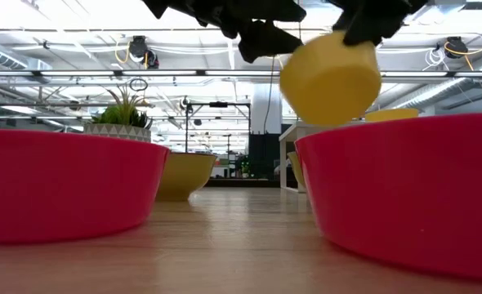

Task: Pick & Place Mini bowls
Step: Stack the yellow bowl on the yellow bowl on the shelf

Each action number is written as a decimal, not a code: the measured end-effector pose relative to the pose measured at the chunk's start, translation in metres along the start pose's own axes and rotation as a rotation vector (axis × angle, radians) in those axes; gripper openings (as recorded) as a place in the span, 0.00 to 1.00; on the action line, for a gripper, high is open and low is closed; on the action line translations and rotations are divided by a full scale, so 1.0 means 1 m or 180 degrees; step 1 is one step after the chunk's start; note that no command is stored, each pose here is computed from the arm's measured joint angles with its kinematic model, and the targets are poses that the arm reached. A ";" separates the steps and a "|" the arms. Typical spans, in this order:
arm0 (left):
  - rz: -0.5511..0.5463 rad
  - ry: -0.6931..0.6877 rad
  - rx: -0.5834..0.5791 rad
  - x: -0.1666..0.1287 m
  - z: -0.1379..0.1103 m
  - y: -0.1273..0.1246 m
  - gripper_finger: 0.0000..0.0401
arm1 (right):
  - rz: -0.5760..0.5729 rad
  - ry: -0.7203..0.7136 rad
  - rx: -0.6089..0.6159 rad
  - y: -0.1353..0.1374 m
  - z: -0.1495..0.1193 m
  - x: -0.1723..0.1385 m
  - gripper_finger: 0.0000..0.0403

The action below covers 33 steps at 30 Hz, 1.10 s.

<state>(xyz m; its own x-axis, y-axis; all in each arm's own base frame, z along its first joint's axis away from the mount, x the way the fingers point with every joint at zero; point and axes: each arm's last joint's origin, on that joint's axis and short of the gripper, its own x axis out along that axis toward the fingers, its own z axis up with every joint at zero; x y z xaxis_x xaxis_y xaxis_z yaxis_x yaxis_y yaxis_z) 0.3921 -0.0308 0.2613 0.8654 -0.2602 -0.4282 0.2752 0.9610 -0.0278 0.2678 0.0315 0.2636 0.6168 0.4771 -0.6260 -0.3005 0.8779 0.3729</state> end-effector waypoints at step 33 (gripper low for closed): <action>0.0358 0.0103 -0.0140 -0.003 -0.004 0.014 0.70 | -0.4682 -0.0124 0.1409 -0.054 -0.034 -0.167 0.00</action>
<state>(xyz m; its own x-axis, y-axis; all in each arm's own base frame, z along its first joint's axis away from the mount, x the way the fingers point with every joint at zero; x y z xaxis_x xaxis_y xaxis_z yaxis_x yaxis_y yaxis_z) 0.3921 -0.0160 0.2586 0.8755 -0.1480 -0.4599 0.1579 0.9873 -0.0172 0.1563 -0.0942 0.3243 0.1848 -0.7814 -0.5960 0.8018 0.4706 -0.3683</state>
